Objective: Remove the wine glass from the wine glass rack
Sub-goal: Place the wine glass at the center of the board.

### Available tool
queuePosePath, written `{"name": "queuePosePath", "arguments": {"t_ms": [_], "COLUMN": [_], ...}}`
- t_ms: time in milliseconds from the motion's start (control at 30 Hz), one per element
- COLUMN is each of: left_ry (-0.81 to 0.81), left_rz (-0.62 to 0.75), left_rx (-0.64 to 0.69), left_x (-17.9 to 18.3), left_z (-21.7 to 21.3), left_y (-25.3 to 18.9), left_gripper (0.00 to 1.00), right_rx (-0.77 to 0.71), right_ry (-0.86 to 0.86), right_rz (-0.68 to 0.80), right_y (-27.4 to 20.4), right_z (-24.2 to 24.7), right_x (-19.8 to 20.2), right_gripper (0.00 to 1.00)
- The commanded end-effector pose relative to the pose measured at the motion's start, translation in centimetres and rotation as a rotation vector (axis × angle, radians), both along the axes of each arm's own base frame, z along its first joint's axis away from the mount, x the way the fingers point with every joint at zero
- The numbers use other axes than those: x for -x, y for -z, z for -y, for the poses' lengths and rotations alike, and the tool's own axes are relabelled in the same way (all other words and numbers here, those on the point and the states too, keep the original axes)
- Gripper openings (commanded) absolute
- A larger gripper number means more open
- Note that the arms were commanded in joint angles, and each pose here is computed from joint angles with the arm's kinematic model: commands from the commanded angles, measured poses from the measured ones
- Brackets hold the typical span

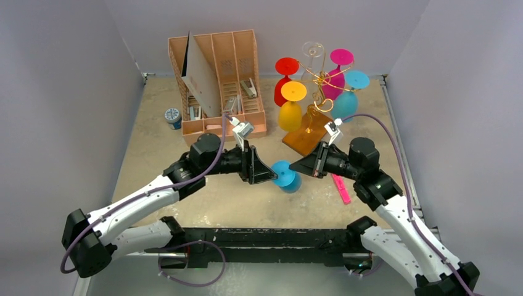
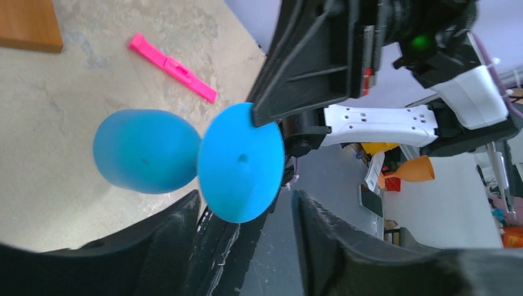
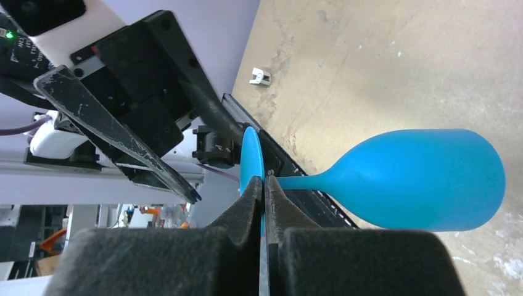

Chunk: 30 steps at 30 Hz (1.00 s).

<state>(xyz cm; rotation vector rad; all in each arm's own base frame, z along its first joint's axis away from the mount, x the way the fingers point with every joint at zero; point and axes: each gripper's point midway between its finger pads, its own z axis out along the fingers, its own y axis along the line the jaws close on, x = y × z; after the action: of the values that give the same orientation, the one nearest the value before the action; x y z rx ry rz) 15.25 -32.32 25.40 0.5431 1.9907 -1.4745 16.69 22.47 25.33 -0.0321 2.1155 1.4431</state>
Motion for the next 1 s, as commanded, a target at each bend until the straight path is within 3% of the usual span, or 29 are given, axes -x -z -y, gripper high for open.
{"name": "queuePosePath", "arguments": {"t_ms": [0, 100, 233, 333, 467, 533, 567, 700, 767, 967], "left_ry": [0.022, 0.053, 0.073, 0.080, 0.076, 0.072, 0.072, 0.064, 0.052, 0.015], "left_rz": [0.067, 0.053, 0.041, 0.041, 0.051, 0.061, 0.069, 0.103, 0.118, 0.158], "left_rx": [0.082, 0.091, 0.102, 0.100, 0.096, 0.098, 0.101, 0.108, 0.115, 0.122], "left_x": [0.8, 1.5, 1.8, 1.8, 1.8, 1.8, 1.8, 2.0, 2.0, 1.9], "left_z": [-0.4, -0.4, -0.2, -0.1, -0.2, -0.3, -0.4, -0.9, -1.2, -2.0], "left_y": [-2.8, -2.5, -2.2, -2.1, -2.0, -2.2, -2.3, -3.0, -3.3, -4.0], "left_gripper": [0.49, 0.46, 0.27, 0.21, 0.00, 0.00, 0.00, 0.00, 0.00, 0.00], "right_rx": [-0.047, -0.061, -0.085, -0.082, -0.098, -0.110, -0.115, -0.117, -0.104, -0.094], "right_ry": [-0.044, -0.075, -0.114, -0.114, -0.127, -0.157, -0.175, -0.259, -0.287, -0.365], "right_rz": [0.161, 0.179, 0.194, 0.205, 0.215, 0.220, 0.219, 0.230, 0.236, 0.236], "right_y": [-3.4, -3.7, -4.1, -3.9, -4.0, -4.2, -4.3, -4.3, -4.1, -3.6], "right_z": [-1.1, -1.4, -2.0, -1.9, -2.0, -2.2, -2.3, -2.6, -2.6, -2.6], "right_x": [-0.4, 0.0, 0.2, 0.4, 0.7, 1.0, 1.2, 2.4, 2.9, 4.5], "right_gripper": [0.00, 0.00, 0.00, 0.00, 0.00, 0.00, 0.04, 0.42, 0.52, 0.53]}}
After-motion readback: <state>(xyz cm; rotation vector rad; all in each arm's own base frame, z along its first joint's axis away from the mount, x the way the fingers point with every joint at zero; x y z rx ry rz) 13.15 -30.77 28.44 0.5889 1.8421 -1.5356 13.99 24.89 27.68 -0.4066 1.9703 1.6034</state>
